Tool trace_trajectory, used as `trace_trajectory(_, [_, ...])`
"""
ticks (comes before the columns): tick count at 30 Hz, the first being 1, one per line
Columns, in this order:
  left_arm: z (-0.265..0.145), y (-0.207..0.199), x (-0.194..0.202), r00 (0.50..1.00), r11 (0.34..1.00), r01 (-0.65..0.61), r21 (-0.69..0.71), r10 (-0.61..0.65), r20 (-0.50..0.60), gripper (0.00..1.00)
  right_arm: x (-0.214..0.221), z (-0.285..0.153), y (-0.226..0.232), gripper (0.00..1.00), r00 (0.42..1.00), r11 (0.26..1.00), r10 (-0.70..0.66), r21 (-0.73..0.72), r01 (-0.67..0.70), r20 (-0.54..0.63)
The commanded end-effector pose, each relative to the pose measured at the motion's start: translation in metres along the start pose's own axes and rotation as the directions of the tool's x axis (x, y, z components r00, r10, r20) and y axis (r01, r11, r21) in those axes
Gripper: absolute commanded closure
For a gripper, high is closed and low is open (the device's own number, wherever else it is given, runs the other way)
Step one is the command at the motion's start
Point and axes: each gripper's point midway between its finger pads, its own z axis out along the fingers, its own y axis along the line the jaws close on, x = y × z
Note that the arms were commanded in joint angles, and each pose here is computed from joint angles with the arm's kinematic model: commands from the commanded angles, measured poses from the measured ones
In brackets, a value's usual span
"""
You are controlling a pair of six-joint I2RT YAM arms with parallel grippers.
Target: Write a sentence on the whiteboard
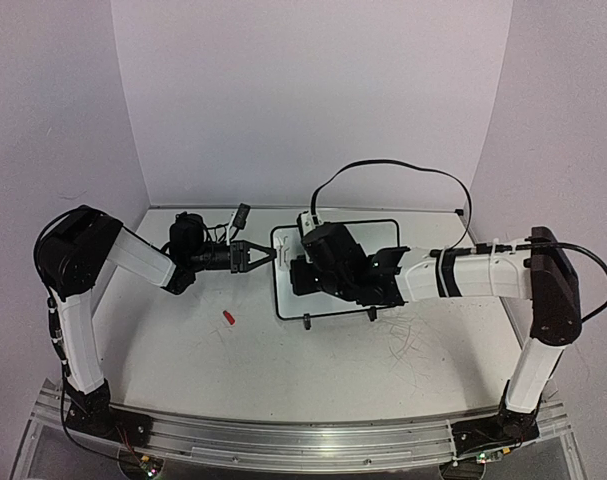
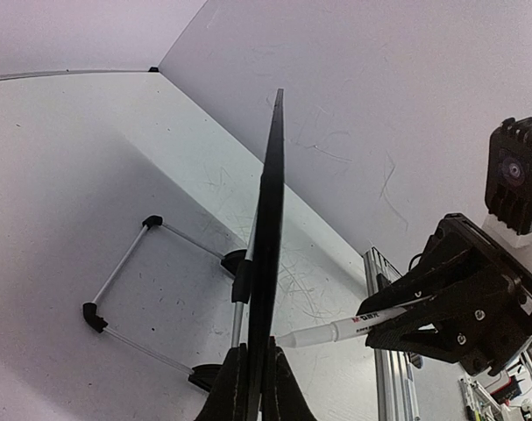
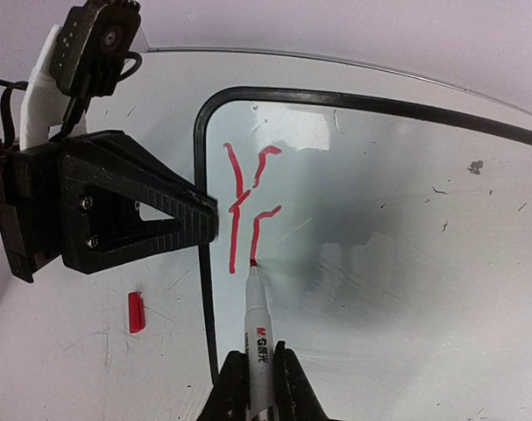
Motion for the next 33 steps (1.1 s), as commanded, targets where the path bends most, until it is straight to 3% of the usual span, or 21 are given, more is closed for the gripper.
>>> trace_trajectory(1, [-0.001,-0.027,-0.021,0.998,0.996,-0.055,0.065,0.054,0.024,1.0,-0.002,-0.007,-0.01,1.0,1.0,0.999,0.015,0.037,-0.016,0.013])
trace_trajectory(33, [-0.001,-0.027,-0.02,0.998,0.996,-0.055,0.066,0.054,0.022,1.0,-0.041,-0.012,-0.015,1.0,0.994,0.996,0.003,0.086,-0.012,0.109])
